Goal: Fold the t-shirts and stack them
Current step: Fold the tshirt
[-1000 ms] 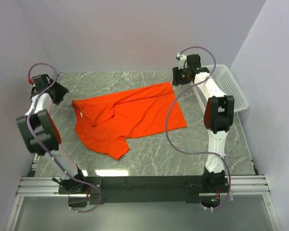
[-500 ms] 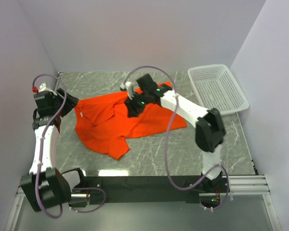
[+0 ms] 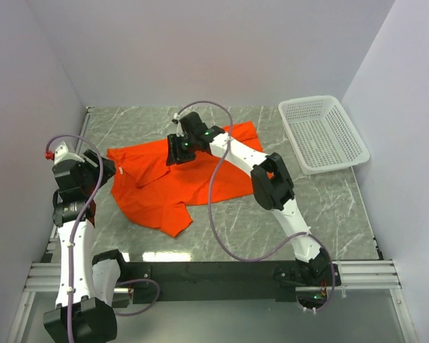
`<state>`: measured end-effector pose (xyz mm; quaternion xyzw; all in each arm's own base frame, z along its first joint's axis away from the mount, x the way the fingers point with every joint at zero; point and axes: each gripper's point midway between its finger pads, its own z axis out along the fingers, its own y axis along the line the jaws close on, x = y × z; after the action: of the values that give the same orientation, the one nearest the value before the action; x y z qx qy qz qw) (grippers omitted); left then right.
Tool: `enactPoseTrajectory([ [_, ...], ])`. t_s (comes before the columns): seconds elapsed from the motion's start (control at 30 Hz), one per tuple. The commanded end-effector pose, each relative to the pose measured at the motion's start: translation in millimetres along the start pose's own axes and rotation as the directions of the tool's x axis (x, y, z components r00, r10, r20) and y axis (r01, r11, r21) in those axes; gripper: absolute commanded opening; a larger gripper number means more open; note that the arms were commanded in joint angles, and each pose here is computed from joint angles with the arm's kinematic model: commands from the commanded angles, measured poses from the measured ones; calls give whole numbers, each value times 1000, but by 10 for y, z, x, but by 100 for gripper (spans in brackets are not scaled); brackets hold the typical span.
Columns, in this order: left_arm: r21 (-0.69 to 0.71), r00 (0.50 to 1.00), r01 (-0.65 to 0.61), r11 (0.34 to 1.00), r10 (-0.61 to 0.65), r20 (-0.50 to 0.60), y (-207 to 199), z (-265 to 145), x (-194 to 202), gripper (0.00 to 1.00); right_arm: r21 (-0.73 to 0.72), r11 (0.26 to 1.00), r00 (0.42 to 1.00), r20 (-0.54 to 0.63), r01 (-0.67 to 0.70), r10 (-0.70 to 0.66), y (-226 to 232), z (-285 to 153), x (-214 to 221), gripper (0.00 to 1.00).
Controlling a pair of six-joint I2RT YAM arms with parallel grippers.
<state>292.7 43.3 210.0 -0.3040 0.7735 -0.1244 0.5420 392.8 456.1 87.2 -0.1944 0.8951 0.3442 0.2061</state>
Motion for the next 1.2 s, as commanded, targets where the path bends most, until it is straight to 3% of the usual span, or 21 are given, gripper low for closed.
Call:
enactPoseTrajectory([
  [0.0, 1, 997, -16, 1000, 15, 81, -27, -51, -178, 72, -13, 999, 994, 99, -32, 33, 270, 134, -273, 54],
  [0.5, 10, 996, -15, 1000, 14, 91, -51, -88, -191, 73, 100, 995, 994, 106, -18, 8, 71, 448, -160, 49],
  [1.17, 19, 996, -11, 1000, 9, 90, -68, -90, -186, 73, 116, 993, 997, 72, -14, 6, 29, 645, 21, 45],
])
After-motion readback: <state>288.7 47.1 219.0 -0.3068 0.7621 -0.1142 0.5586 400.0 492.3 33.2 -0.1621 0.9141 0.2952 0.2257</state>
